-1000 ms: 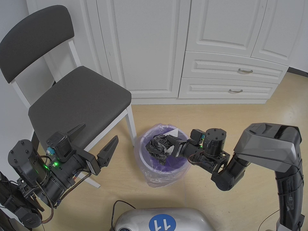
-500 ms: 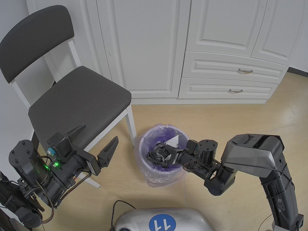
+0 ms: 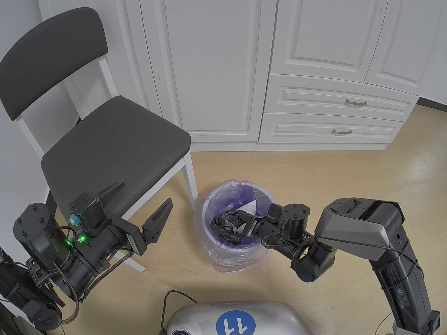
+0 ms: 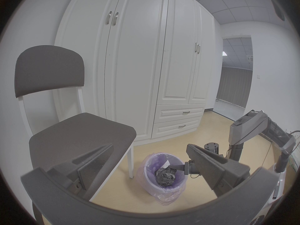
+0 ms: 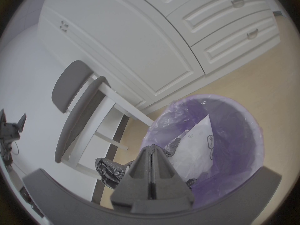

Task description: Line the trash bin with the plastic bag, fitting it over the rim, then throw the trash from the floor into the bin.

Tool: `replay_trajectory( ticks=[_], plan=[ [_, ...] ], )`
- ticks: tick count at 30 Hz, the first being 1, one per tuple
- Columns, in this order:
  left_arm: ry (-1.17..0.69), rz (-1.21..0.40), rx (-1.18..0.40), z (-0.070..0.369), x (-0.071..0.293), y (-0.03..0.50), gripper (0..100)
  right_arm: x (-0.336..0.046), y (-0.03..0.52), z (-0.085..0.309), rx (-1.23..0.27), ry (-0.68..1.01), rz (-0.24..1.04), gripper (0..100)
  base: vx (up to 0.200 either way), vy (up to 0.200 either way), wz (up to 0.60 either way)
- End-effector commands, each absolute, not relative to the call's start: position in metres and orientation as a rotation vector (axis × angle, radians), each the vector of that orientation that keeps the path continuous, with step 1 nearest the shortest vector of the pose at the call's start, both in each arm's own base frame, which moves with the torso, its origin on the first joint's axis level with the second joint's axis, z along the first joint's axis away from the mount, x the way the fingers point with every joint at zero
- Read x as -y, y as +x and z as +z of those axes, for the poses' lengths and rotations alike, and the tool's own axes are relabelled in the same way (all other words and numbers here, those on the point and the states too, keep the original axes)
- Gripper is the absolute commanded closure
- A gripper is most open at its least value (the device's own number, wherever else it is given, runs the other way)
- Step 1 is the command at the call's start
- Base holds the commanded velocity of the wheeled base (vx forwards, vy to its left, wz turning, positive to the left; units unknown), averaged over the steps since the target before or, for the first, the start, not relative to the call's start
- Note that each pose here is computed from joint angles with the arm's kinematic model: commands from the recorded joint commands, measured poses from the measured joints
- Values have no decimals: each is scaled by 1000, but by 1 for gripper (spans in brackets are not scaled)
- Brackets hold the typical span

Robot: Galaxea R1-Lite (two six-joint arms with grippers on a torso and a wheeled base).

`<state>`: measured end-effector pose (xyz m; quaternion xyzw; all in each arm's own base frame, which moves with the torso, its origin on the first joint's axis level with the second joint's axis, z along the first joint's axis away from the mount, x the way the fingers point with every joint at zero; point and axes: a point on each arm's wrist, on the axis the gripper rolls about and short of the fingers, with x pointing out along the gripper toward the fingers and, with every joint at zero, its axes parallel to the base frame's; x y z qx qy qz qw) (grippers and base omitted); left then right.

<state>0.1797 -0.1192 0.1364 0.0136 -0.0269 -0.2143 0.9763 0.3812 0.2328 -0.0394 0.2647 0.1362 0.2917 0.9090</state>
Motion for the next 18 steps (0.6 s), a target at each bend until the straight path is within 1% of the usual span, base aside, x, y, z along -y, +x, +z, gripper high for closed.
replay_trajectory(
  ticks=[1,2,3,9,18],
  plan=[
    [33,-432,45,134,120,181,0,-229,399,-40,-285,599,537,100,0,0,0],
    [31,-432,44,134,120,181,0,-230,399,-40,-285,600,535,100,0,0,0],
    [32,-430,41,133,120,181,0,-231,406,-37,-294,631,495,100,0,0,0],
    [35,-430,39,133,120,182,0,-238,420,-32,-321,673,397,100,0,0,0],
    [37,-430,30,131,121,183,0,-241,422,-37,-329,685,374,100,0,0,0]
  ],
)
